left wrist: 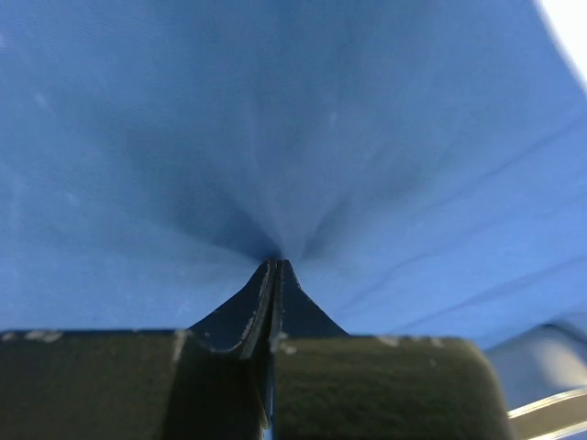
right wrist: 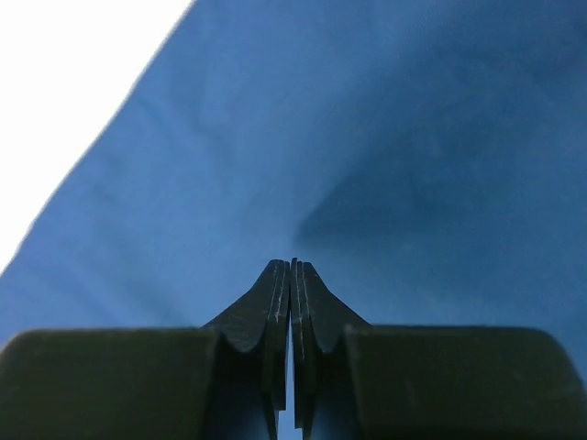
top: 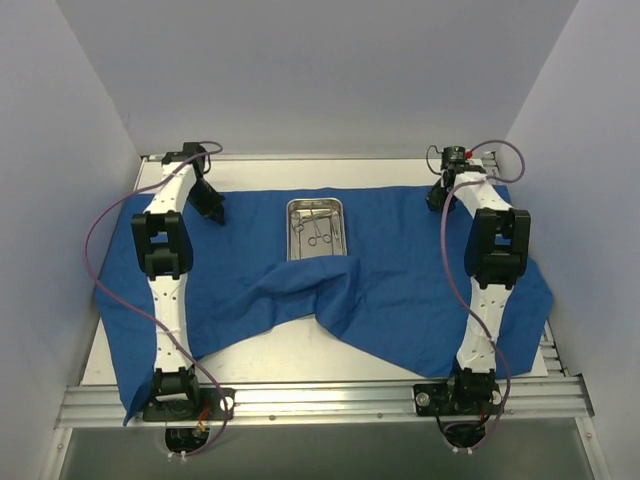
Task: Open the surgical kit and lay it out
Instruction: Smooth out the surgical kit at the center of the board.
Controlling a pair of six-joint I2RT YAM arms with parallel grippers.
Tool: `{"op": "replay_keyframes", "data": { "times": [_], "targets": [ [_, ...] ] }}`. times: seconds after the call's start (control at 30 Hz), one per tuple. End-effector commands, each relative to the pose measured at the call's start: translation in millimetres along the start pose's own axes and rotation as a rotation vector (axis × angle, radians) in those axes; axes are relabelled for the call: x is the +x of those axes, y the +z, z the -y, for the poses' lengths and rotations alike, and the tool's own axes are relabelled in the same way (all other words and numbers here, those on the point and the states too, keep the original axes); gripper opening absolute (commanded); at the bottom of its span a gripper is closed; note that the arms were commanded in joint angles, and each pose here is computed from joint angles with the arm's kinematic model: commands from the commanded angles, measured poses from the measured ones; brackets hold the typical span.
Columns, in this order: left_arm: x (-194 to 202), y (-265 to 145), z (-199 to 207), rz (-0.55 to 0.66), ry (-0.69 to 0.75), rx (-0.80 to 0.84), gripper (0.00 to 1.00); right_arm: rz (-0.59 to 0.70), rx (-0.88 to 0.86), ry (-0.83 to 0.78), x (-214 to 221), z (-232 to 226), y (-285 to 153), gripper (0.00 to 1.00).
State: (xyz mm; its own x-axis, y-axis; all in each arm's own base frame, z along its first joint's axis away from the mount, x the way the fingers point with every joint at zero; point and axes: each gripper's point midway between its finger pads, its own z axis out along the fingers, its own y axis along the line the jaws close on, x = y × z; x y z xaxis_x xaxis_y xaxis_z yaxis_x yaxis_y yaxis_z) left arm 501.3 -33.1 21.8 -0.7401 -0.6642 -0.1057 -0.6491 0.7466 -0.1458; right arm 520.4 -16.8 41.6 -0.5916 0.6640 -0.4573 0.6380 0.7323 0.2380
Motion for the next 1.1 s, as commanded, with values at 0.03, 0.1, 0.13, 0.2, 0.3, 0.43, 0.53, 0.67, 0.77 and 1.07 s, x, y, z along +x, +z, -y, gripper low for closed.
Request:
{"op": "replay_keyframes", "data": {
  "times": [0.03, 0.1, 0.13, 0.2, 0.3, 0.43, 0.53, 0.67, 0.77, 1.07],
  "targets": [
    [-18.8, 3.6, 3.8, -0.02, -0.084, 0.074, 0.02, -0.036, 0.056, 0.005, 15.2, 16.2, 28.1, 0.0],
    [-18.9, 19.4, 11.3, -0.063, -0.108, 0.125, 0.02, -0.058, 0.055, 0.018, 25.1, 16.3, 38.8, 0.0],
    [-23.9, 23.1, 11.2, -0.067, -0.149, 0.14, 0.02, -0.065, 0.055, 0.034, 27.4, 16.0, 41.7, 0.0],
    [-31.8, 33.2, 24.2, -0.067, -0.17, 0.217, 0.02, -0.082, 0.054, 0.046, 34.8, 16.4, 50.2, 0.0],
    [-38.3, 54.5, 33.6, -0.1, -0.226, 0.275, 0.02, -0.107, 0.068, 0.076, 44.9, 20.7, 66.4, 0.0],
    [-48.6, 55.3, 74.6, -0.141, -0.23, 0.474, 0.02, -0.143, 0.026, 0.128, 48.0, 7.3, 81.6, 0.0],
    [-58.4, 57.9, 87.0, -0.115, -0.248, 0.533, 0.02, -0.158, 0.024, 0.143, 50.9, 3.1, 100.5, 0.0],
    [-85.3, 65.6, 91.7, -0.08, -0.348, 0.601, 0.02, -0.146, 0.012, 0.138, 32.7, -12.4, 116.2, 0.0],
    [-99.8, 81.2, 82.6, -0.075, -0.399, 0.607, 0.02, -0.154, 0.012, 0.155, 31.3, -8.6, 130.8, 0.0],
    [-160.6, 89.3, 48.7, 0.026, -0.485, 0.695, 0.02, -0.173, -0.053, 0.152, 20.8, -20.9, 154.2, 0.0]
  ]
}}
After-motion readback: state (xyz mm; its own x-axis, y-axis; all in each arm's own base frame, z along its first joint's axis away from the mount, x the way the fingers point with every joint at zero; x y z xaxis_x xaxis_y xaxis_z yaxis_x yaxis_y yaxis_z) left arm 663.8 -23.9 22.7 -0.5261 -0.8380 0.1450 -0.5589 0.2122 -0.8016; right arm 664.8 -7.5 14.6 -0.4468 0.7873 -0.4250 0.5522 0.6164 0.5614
